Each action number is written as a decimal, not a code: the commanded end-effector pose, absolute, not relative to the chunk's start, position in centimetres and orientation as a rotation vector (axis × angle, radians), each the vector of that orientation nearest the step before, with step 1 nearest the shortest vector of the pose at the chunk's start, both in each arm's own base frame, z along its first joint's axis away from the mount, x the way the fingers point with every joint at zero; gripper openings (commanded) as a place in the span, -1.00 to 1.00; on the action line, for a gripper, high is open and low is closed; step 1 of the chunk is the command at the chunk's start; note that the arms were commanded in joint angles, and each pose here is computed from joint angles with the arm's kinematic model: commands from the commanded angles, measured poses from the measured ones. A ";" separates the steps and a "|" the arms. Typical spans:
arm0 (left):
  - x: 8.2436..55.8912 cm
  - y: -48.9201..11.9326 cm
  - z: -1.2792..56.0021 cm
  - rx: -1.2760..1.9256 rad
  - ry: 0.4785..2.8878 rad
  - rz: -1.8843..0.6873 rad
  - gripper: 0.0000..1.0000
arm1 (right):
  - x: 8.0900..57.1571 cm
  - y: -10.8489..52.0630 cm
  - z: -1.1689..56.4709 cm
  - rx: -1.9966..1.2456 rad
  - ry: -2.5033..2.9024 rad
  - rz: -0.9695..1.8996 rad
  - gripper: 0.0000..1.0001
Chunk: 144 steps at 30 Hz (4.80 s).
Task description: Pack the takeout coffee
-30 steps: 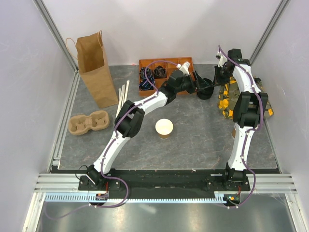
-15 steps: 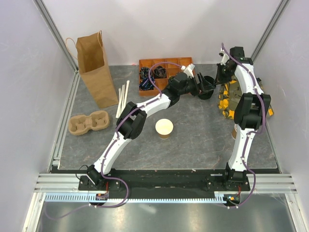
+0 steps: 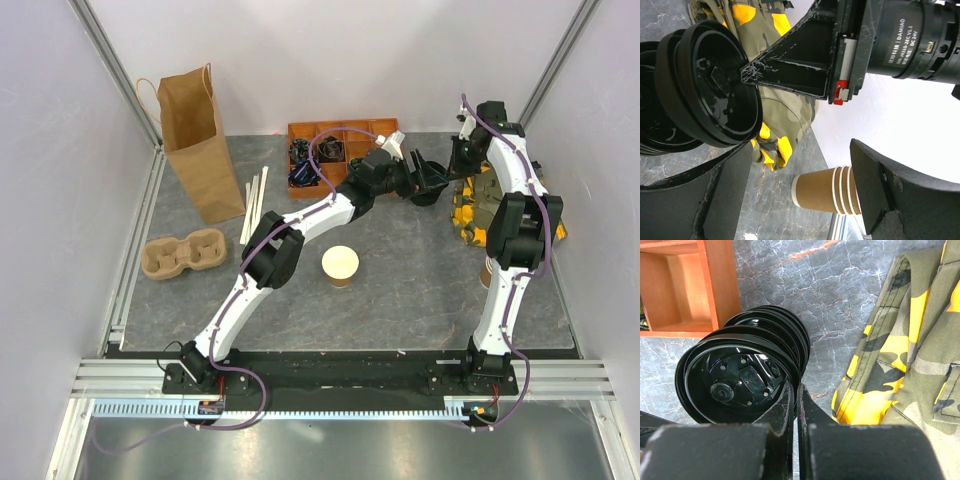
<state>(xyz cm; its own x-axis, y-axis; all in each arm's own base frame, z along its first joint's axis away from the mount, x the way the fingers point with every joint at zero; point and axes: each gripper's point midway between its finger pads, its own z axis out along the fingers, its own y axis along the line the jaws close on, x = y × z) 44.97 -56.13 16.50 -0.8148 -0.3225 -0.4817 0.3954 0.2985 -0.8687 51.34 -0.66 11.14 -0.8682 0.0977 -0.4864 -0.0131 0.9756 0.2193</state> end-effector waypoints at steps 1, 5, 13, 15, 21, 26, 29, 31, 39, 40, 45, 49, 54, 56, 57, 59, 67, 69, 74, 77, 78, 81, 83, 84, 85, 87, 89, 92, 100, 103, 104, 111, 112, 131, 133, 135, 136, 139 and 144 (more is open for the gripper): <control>46.2 -56.4 17.7 0.033 1.917 -1.542 0.72 | 50.7 -0.1 14.1 0.070 2.560 0.325 -1.00; 46.5 -56.2 16.9 0.013 1.933 -1.516 0.72 | 50.4 0.1 14.2 0.071 2.563 0.344 -1.00; 47.0 -56.0 16.1 0.001 1.943 -1.478 0.73 | 50.5 0.4 14.3 0.099 2.566 0.391 -1.00; 47.1 -55.9 16.2 0.003 1.939 -1.476 0.73 | 50.4 0.5 14.2 0.110 2.571 0.410 -1.00; 46.8 -56.1 17.2 0.017 1.914 -1.504 0.75 | 50.2 0.6 14.3 0.111 2.575 0.421 -1.00; 47.4 -55.8 17.0 -0.010 1.924 -1.468 0.76 | 50.2 0.5 14.5 0.112 2.573 0.422 -1.00; 47.6 -55.4 15.9 -0.027 1.954 -1.444 0.76 | 50.2 0.5 14.9 0.105 2.567 0.419 -1.00; 47.7 -55.3 15.4 -0.042 1.970 -1.436 0.76 | 50.2 0.3 15.1 0.104 2.566 0.411 -1.00; 48.3 -54.7 15.2 -0.060 1.974 -1.430 0.76 | 50.0 0.2 14.9 0.095 2.578 0.402 -1.00; 48.2 -54.8 15.2 -0.057 1.972 -1.437 0.75 | 50.1 0.1 14.9 0.096 2.575 0.403 -1.00; 46.9 -55.3 18.5 0.023 1.907 -1.538 0.76 | 50.4 0.1 16.4 0.068 2.537 0.404 -1.00; 45.3 -54.1 25.5 0.147 1.784 -1.550 0.83 | 50.9 0.1 19.5 0.019 2.460 0.398 -1.00; 44.0 -49.5 29.0 0.200 1.826 -1.479 0.96 | 50.1 0.6 24.2 -0.092 2.355 0.396 -1.00; 43.1 -46.1 30.9 0.225 1.828 -1.476 1.00 | 49.6 0.8 25.3 -0.135 2.333 0.392 -1.00; 42.4 -44.8 31.3 0.250 1.833 -1.463 1.00 | 48.9 1.1 26.3 -0.159 2.314 0.403 -1.00; 40.7 -42.3 30.4 0.350 1.853 -1.408 1.00 | 47.5 2.6 27.8 -0.227 2.277 0.490 -1.00; 28.7 -33.0 34.9 0.983 1.545 -1.029 1.00 | 38.2 10.8 28.1 -0.544 2.227 1.075 -1.00; 27.1 -31.0 35.8 1.071 1.414 -0.882 0.99 | 35.6 12.6 28.0 -0.588 2.201 1.229 -1.00; 22.2 -28.1 36.6 1.333 0.964 -0.448 0.91 | 28.7 17.5 27.0 -0.762 2.211 1.534 -1.00; 20.2 -29.2 35.1 1.492 0.745 -0.303 0.73 | 25.8 19.5 25.6 -0.856 2.258 1.576 -1.00; 19.9 -29.7 34.3 1.565 0.662 -0.240 0.66 | 24.6 20.2 24.5 -0.902 2.302 1.583 -1.00; 18.5 -31.8 32.0 1.718 0.520 -0.172 0.45 | 22.4 21.1 23.3 -0.932 2.355 1.632 -1.00; 17.6 -33.0 31.3 1.776 0.467 -0.165 0.37 | 21.7 21.1 22.8 -0.929 2.382 1.647 -1.00; 17.7 -33.7 30.3 1.823 0.441 -0.149 0.36 | 21.3 21.1 22.4 -0.921 2.405 1.654 -1.00; 17.1 -33.9 29.8 1.867 0.432 -0.151 0.35 | 21.2 21.0 21.9 -0.926 2.422 1.642 -1.00; 17.1 -34.5 28.5 1.931 0.423 -0.143 0.34 | 21.0 20.8 21.6 -0.934 2.437 1.629 -1.00; 17.0 -34.7 28.1 1.970 0.429 -0.149 0.38 | 20.8 20.8 21.4 -0.952 2.453 1.606 -1.00; 17.2 -35.3 28.0 1.985 0.441 -0.159 0.43 | 20.4 21.0 21.0 -0.998 2.480 1.569 -1.00; 16.5 -36.2 27.4 2.009 0.426 -0.183 0.45 | 20.6 21.1 20.0 -1.012 2.549 1.514 -1.00; 16.4 -36.3 27.1 2.021 0.424 -0.195 0.42 | 20.9 21.5 20.3 -0.998 2.549 1.518 -1.00; 16.3 -36.3 26.7 2.035 0.420 -0.200 0.40 | 21.1 21.6 20.4 -1.001 2.547 1.514 -1.00; 18.0 -37.4 25.8 2.065 0.528 -0.164 0.10 | 22.3 21.9 20.1 -0.977 2.586 1.380 -1.00; 18.1 -37.5 25.7 2.067 0.533 -0.167 0.06 | 22.1 21.9 19.9 -0.979 2.596 1.380 -1.00; 23.5 -35.1 34.1 1.290 1.356 -0.653 -0.96 | 36.9 15.7 29.9 -0.675 2.286 1.019 0.54; 24.9 -34.1 35.8 1.038 1.486 -0.801 -0.96 | 38.6 15.2 30.6 -0.624 2.222 1.009 0.54; 27.2 -32.3 38.8 0.820 1.470 -0.823 -0.96 | 38.7 15.4 30.8 -0.501 2.217 1.040 0.54; 28.0 -31.8 39.3 0.712 1.494 -0.836 -0.96 | 40.4 15.5 31.9 -0.503 2.113 1.006 0.53; 29.5 -30.1 42.6 0.506 1.467 -0.876 -0.95 | 41.6 16.1 33.6 -0.291 1.976 1.067 0.50; 32.9 -27.3 42.9 0.208 1.570 -0.929 -0.96 | 40.7 16.9 35.9 0.058 1.767 1.269 0.39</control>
